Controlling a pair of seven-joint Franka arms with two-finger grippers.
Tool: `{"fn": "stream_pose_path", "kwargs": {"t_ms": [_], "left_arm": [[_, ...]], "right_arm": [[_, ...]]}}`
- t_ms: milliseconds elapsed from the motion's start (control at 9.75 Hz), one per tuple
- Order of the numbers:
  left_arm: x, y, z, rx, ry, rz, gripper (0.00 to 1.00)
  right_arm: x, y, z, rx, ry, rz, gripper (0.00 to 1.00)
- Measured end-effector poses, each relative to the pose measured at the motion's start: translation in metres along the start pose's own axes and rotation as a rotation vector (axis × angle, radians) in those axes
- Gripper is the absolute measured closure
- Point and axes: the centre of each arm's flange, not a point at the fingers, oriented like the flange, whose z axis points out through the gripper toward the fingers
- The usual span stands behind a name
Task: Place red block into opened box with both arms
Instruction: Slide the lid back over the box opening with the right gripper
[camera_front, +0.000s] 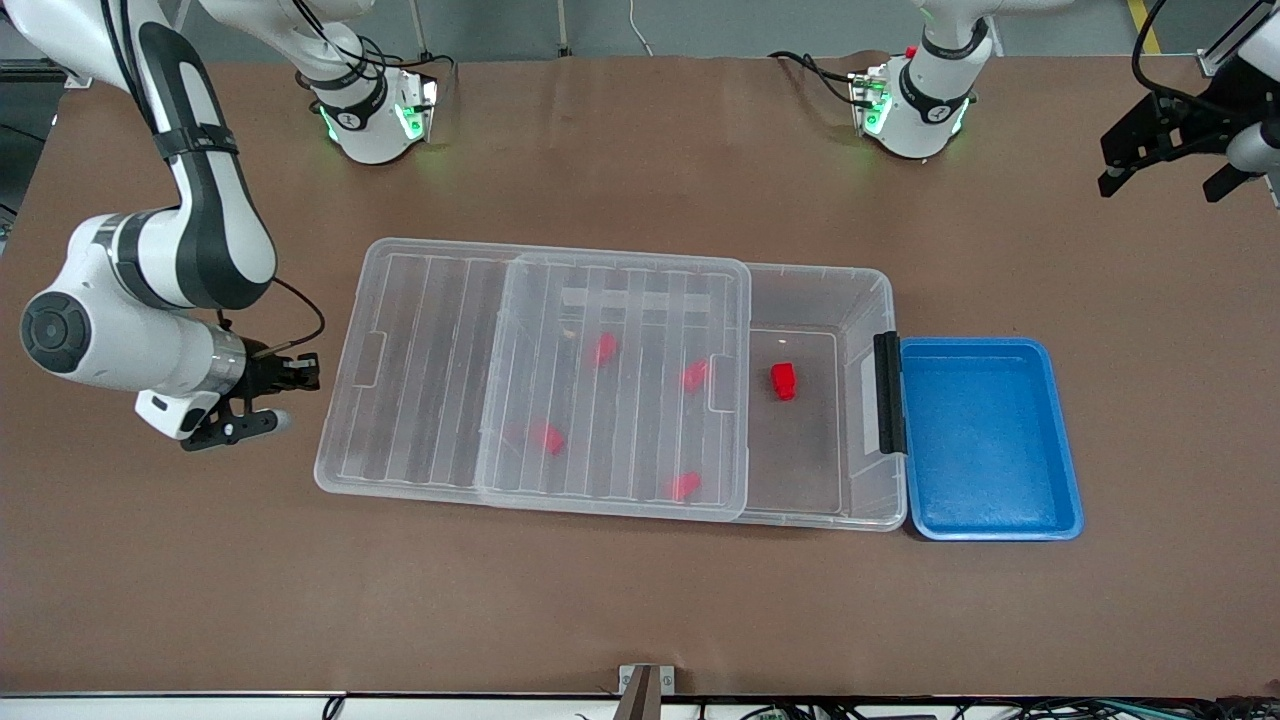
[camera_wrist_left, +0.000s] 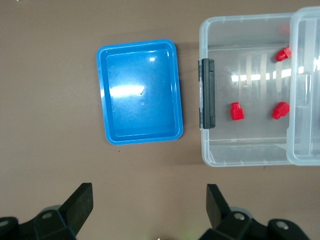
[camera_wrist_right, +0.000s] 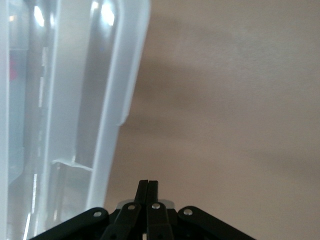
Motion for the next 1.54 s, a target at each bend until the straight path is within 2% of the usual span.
{"fn": "stream_pose_path", "kwargs": {"t_ms": [615,1538], "left_arm": [[-0.005,-0.005,0.003,0.0,-0.032,0.006,0.0],[-0.004,-0.004,0.007,0.003,-0.042,0.008,0.0]], "right_arm": [[0.008,-0.05,0.018,0.119,-0.012,0.024,0.97],[0.039,-0.133,0.033,0.129,-0.021,0.075,0.97]]}}
